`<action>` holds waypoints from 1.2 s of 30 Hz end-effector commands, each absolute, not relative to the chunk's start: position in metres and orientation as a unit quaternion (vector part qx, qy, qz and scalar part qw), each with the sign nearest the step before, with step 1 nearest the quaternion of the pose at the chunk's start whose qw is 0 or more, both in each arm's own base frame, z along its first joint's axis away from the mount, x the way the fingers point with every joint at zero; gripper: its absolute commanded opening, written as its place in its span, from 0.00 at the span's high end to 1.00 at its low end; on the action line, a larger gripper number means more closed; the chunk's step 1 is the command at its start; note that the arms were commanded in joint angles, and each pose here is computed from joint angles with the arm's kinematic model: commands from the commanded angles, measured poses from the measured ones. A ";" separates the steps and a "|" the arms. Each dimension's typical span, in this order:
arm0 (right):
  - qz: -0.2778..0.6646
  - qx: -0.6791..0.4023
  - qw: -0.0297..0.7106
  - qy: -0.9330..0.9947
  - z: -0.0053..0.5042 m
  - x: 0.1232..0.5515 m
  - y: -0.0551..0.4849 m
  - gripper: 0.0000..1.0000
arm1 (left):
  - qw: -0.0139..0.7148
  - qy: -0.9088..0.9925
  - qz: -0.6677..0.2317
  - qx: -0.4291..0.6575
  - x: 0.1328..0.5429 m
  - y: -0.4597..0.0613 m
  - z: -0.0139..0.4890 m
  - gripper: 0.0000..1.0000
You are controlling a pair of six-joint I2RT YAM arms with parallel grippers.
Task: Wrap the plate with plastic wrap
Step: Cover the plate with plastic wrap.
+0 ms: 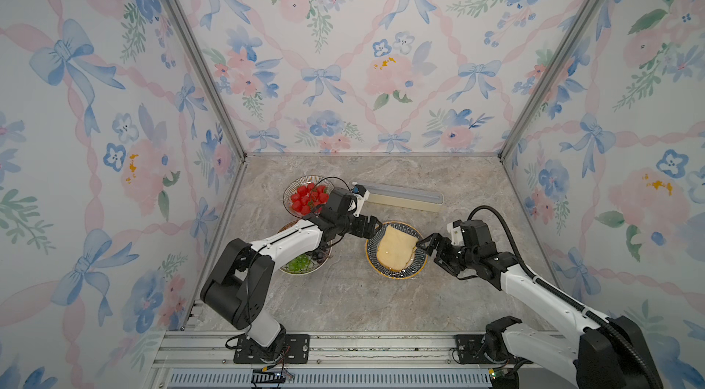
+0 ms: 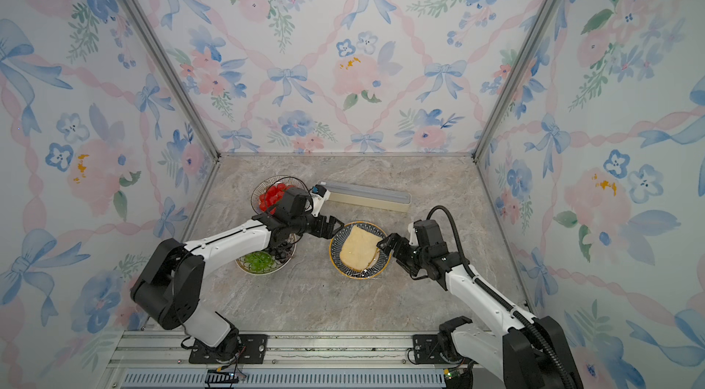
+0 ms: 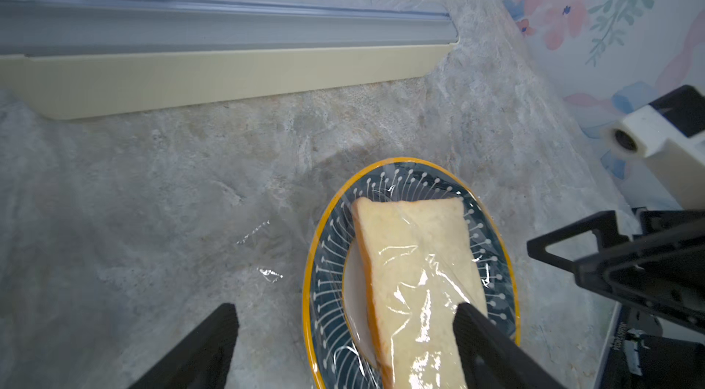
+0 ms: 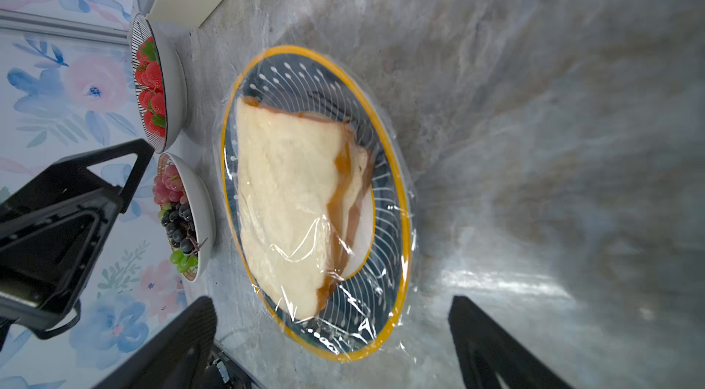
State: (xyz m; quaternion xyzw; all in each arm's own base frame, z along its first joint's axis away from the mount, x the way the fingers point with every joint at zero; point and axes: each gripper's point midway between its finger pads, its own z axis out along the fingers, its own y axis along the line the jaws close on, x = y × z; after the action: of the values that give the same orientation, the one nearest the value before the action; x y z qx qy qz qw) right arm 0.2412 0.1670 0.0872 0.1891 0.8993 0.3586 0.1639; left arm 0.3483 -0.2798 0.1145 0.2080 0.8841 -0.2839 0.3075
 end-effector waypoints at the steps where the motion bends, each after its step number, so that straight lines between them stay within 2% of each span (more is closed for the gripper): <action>1: 0.381 0.228 0.143 0.885 0.083 0.235 0.181 0.03 | 0.297 0.877 -0.279 0.256 0.352 -0.295 0.099 0.09; 5: 0.386 0.232 0.133 0.883 0.074 0.235 0.198 0.03 | 0.299 0.867 -0.287 0.276 0.359 -0.316 0.092 0.09; 11: 0.398 0.237 0.129 0.876 0.067 0.243 0.217 0.03 | 0.258 0.870 -0.312 0.282 0.355 -0.328 0.065 0.09; 21: 0.401 0.253 0.154 0.867 0.068 0.271 0.213 0.03 | 0.198 0.857 -0.377 0.291 0.309 -0.339 0.058 0.11; 29: 0.395 0.275 0.179 0.858 0.063 0.301 0.191 0.03 | 0.193 0.857 -0.398 0.265 0.284 -0.338 0.067 0.11; 36: 0.335 0.272 0.174 0.885 0.059 0.286 0.162 0.03 | 0.242 0.875 -0.361 0.215 0.305 -0.303 0.077 0.09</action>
State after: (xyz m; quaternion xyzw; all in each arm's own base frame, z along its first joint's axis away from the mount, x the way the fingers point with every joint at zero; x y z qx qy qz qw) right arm 0.2890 0.1749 0.0536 0.2840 0.8718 0.3642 0.1631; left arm 0.2896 -0.3087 0.0527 0.2328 0.8831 -0.3548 0.2002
